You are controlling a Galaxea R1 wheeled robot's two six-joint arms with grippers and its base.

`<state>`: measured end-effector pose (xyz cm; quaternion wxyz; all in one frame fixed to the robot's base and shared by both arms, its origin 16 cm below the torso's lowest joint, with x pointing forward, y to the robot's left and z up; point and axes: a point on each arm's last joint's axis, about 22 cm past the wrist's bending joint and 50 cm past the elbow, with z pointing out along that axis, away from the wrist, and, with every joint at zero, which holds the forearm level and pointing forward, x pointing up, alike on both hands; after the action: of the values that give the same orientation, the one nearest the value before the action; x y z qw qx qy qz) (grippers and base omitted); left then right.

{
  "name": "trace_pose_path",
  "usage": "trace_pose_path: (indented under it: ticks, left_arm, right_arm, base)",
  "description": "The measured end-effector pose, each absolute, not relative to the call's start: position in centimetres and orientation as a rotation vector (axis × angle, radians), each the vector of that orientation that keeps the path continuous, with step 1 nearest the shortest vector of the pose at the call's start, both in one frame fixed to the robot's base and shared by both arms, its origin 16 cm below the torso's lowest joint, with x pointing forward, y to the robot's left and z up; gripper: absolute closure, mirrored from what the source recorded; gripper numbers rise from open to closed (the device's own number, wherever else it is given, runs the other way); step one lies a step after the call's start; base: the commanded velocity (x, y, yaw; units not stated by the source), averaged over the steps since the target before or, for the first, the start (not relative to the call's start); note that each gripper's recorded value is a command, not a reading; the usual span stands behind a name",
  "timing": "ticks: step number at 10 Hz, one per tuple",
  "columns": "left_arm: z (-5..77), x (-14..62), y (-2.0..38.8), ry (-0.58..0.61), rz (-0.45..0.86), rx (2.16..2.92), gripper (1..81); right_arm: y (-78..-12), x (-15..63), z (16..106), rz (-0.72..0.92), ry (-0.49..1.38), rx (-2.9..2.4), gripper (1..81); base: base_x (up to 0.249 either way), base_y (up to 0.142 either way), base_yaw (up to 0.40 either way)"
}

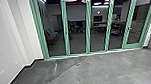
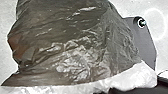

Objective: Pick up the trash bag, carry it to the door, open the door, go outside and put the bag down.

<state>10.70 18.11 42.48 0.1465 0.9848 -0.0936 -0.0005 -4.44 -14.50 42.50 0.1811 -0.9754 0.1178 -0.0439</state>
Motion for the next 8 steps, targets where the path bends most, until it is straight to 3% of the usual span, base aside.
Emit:
trace_pose_path:
  ticks: [8]
  left_arm:
    - [42.48,10.72,18.12,-0.272,-0.002,2.835,81.1]
  right_arm:
    - [-14.36,-4.12,42.53,-0.131,0.324,-2.753,1.0]
  base:
    - [0.0,0.0,-0.255]
